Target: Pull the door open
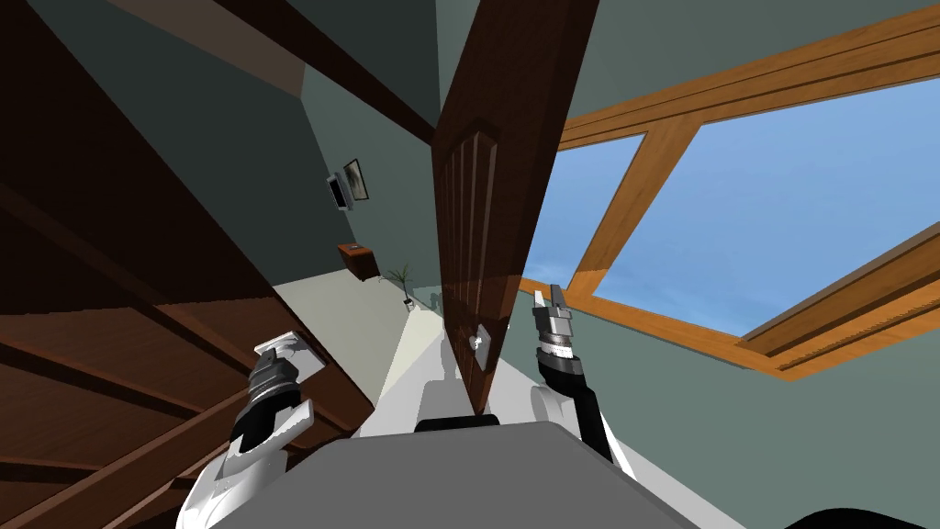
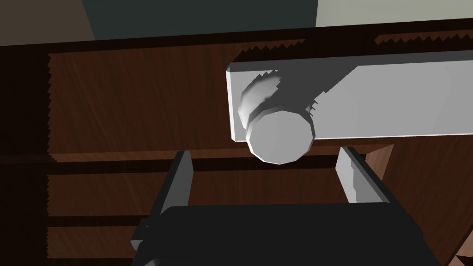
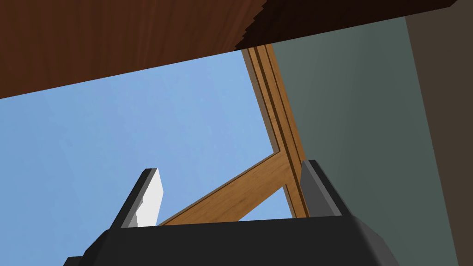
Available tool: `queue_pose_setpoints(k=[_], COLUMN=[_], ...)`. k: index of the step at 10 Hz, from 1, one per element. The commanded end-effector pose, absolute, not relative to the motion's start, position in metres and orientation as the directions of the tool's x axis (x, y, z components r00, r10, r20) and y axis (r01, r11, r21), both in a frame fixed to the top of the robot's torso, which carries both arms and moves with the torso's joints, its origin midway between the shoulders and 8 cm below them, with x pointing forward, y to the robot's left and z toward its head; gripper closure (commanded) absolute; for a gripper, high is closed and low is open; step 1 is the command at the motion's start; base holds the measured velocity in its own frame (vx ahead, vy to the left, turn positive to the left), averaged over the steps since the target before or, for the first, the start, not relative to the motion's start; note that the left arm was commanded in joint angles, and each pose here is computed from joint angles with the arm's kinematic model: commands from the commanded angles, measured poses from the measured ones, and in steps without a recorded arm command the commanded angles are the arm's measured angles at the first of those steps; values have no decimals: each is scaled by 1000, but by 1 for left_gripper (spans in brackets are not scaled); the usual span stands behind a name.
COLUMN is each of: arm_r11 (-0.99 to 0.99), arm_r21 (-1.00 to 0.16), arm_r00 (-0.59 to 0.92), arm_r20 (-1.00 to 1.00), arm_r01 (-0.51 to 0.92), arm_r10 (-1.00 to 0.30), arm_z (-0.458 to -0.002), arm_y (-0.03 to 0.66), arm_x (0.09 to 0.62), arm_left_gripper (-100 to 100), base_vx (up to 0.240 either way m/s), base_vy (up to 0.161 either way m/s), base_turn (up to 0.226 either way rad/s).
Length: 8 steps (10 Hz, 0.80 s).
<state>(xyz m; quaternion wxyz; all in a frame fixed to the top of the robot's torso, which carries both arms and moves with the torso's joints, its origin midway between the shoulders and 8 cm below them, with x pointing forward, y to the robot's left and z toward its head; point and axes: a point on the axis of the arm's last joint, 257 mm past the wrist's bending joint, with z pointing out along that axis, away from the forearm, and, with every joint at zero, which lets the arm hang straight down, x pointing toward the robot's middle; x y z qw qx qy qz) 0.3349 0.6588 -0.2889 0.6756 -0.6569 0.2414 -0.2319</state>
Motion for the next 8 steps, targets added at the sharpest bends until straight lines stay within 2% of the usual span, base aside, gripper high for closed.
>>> queue_pose_setpoints(k=[1,8], arm_r11=[29,29], arm_r21=[-1000,-1000], arm_r00=[777,777], arm_r20=[-21,-21], arm_r01=[-4,-4], arm_r10=[-629,-629], arm_z=[-289,-289], arm_y=[659,659], arm_x=[335,335], arm_left_gripper=[-100,-100], base_vx=[-8,2], base_vy=[0,2], base_turn=[25,-10])
